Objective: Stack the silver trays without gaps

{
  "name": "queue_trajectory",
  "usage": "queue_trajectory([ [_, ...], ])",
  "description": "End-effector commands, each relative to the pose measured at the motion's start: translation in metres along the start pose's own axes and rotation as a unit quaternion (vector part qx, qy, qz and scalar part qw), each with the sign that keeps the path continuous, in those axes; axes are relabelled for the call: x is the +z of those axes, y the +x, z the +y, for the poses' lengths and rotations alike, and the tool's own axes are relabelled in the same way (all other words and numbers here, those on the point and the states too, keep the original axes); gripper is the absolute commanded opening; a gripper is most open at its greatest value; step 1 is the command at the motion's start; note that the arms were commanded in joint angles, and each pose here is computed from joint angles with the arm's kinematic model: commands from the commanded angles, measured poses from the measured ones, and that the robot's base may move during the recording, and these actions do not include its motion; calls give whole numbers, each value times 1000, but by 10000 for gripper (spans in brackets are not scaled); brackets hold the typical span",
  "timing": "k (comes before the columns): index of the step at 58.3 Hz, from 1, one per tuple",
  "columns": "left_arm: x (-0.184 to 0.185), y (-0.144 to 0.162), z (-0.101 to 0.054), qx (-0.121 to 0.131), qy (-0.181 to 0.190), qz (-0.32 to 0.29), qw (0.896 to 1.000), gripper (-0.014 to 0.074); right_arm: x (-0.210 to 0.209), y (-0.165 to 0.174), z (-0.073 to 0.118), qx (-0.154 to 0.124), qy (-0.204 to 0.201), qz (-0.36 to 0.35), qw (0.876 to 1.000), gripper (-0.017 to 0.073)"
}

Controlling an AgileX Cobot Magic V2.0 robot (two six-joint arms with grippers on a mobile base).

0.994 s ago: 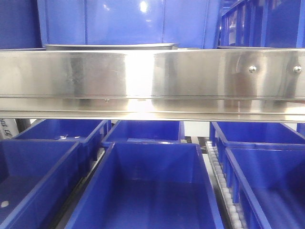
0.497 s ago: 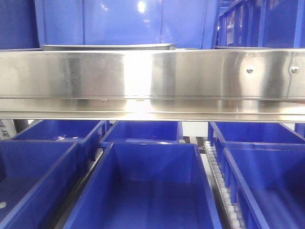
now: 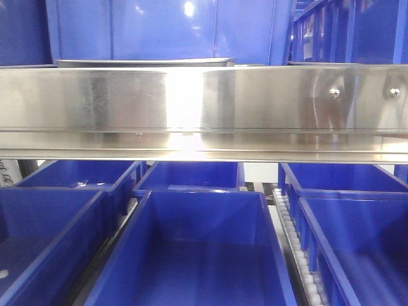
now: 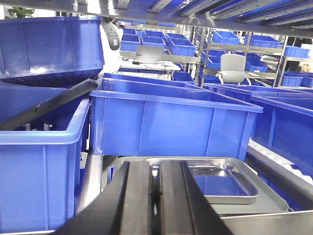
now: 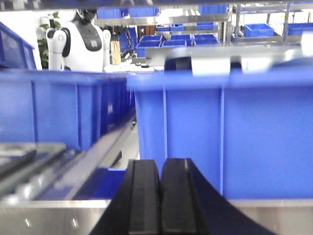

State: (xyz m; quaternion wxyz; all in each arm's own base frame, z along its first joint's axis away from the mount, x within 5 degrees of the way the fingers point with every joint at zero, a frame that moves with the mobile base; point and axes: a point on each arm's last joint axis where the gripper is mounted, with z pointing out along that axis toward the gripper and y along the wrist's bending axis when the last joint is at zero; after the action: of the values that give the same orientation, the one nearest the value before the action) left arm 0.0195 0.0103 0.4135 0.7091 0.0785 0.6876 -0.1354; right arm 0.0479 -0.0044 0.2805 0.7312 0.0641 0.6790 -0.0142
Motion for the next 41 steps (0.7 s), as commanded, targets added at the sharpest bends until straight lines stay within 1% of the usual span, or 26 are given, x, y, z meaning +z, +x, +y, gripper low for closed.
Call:
queue_trajectory([
  [1,-2,-2,0,-3,1,-12,1000,-7,-1,20,-3,-9,8,-21,1000,-79],
  [10,-2,-2,0,-3,1,-12,1000,-7,1,53,-6,-8,11,1,1000,-79],
  [21,-2,-2,0,-2,0,-12,1000,-7,3,74,-8,-7,13,31,999,-79],
  [26,-2,-2,0,-2,0,-12,1000,-7,3,75,-8,-9,13,31,999,-79],
  [30,-2,-2,0,-2,0,-12,1000,-7,3,76,-7,-8,6,39,999,-79],
  [36,-2,-2,0,-2,0,-12,1000,-7,3,74,-6,-11,-2,28,1000,-79],
  [41,-2,-2,0,-2,0,-12,1000,-7,3,75,-5,-11,-7,34,999,-79],
])
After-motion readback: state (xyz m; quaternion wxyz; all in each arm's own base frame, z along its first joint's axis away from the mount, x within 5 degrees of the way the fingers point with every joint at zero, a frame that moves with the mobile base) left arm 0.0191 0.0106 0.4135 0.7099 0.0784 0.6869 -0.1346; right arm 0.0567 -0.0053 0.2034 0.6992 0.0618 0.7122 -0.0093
